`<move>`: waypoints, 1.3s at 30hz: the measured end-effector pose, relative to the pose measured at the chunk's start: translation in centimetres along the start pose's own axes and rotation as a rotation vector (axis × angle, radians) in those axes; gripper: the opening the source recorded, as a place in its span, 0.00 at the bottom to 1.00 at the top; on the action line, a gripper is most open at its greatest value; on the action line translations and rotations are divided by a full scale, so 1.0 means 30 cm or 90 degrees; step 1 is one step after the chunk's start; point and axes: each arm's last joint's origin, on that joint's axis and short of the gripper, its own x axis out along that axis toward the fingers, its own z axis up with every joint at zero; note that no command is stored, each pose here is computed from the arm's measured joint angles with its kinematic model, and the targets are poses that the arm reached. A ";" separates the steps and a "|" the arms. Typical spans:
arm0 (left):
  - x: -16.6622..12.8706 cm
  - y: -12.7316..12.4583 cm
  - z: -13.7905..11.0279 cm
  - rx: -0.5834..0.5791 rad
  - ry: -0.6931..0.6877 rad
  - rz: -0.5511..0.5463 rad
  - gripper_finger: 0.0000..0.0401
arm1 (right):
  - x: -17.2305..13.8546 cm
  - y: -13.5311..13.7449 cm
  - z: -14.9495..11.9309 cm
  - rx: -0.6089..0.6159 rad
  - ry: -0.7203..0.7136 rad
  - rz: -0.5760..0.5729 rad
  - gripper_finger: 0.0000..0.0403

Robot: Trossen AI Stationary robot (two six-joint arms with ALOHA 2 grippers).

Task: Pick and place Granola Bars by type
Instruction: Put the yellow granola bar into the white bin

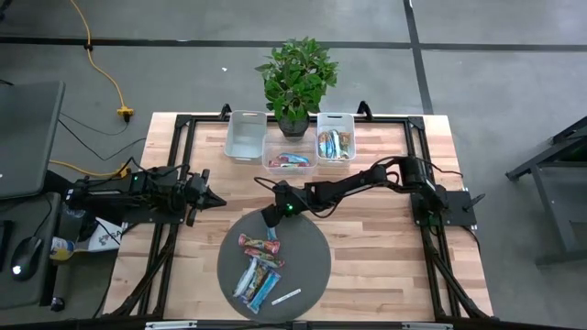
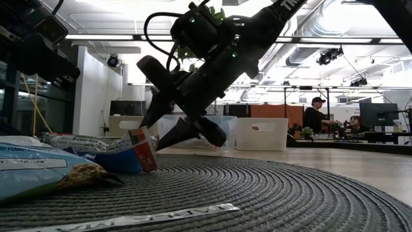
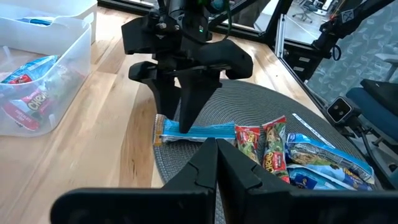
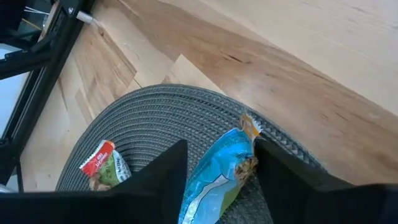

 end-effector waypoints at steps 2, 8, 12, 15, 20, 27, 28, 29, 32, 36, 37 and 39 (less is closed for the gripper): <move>0.000 0.000 0.000 0.000 0.000 0.000 0.00 | 0.000 0.000 0.000 -0.003 0.000 0.000 0.38; 0.000 0.000 0.000 0.000 0.000 0.000 0.00 | 0.000 0.000 0.000 -0.010 0.001 0.001 0.30; 0.000 0.000 0.000 0.000 0.000 0.000 0.00 | 0.000 0.000 0.000 -0.010 0.004 0.003 0.25; 0.000 0.000 0.000 0.000 0.000 0.000 0.00 | 0.000 0.001 0.000 -0.012 0.004 0.004 0.21; 0.000 0.000 0.000 0.000 0.000 0.000 0.00 | 0.000 -0.003 0.006 -0.023 0.012 0.010 0.13; 0.000 0.000 0.000 0.000 0.000 0.000 0.00 | 0.000 -0.005 0.024 -0.020 0.010 0.029 0.03; 0.000 0.000 0.000 0.000 0.000 0.000 0.00 | 0.000 -0.004 0.027 -0.020 0.007 0.034 0.02; 0.000 0.000 0.000 0.000 0.000 0.000 0.00 | 0.000 -0.003 0.030 -0.021 0.004 0.038 0.01; 0.000 0.000 0.000 0.000 0.000 0.000 0.00 | -0.001 -0.001 0.042 -0.024 0.006 0.060 0.00; 0.000 0.000 0.000 0.000 0.000 0.000 0.00 | -0.002 0.003 0.056 -0.023 0.013 0.091 0.00; 0.000 0.000 0.000 0.000 0.000 0.000 0.00 | -0.003 0.005 0.060 -0.023 0.014 0.101 0.00; 0.000 0.000 0.000 0.000 0.000 0.000 0.00 | -0.005 0.008 0.068 -0.020 0.017 0.120 0.00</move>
